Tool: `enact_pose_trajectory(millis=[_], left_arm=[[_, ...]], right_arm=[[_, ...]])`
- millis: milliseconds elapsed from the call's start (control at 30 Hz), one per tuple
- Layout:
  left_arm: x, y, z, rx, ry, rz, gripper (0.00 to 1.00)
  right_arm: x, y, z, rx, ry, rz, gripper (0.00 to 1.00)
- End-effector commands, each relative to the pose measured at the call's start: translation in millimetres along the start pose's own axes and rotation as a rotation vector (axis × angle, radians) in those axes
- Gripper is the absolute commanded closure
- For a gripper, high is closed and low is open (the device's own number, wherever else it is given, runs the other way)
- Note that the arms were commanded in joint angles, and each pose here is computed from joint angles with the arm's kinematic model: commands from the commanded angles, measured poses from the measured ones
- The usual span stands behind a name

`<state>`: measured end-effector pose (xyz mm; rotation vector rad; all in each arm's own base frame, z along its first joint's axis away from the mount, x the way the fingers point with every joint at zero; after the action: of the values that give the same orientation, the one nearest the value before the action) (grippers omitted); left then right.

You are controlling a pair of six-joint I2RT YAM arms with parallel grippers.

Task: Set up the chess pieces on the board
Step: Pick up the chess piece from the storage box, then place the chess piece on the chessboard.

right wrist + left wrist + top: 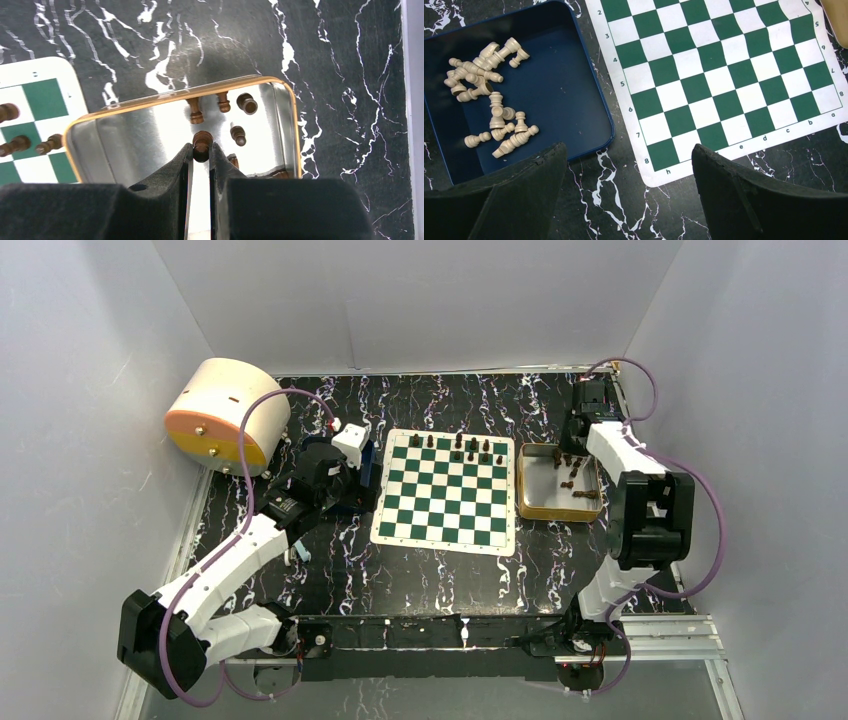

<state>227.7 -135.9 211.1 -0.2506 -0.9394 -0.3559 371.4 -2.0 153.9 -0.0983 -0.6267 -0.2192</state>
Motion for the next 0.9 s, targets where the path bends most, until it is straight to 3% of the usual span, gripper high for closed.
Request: enact_pose_trajectory(millis=[0,300,867], left_arm=[[4.1,1.3,4.4,0.01,-0.042,0.0,0.08],[6.4,7.0,12.5,0.067,-0.078,0.011,0.08],[8.4,27.2,44.2,0.26,-0.175,0.076,0.08]], right_arm=[[24.8,14.8,35.4,0.041,-0.105,0.009,0.8],[28.5,80.4,70.0,0.239,-0.181,0.049,0.8],[-14.7,248.8,64.9,0.39,-0.135,0.323,0.81]])
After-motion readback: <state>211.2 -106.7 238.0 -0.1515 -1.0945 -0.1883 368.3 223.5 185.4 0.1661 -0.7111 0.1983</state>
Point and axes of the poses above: each gripper's point midway between its finger pads, its own z axis back along the fingers, its own y axis along the line the jaws close on, x = y × z, the point moved 8 cm from there along z, back along the fingers, and after that the axes turned 1 degree about z, right-handed, at the moved point
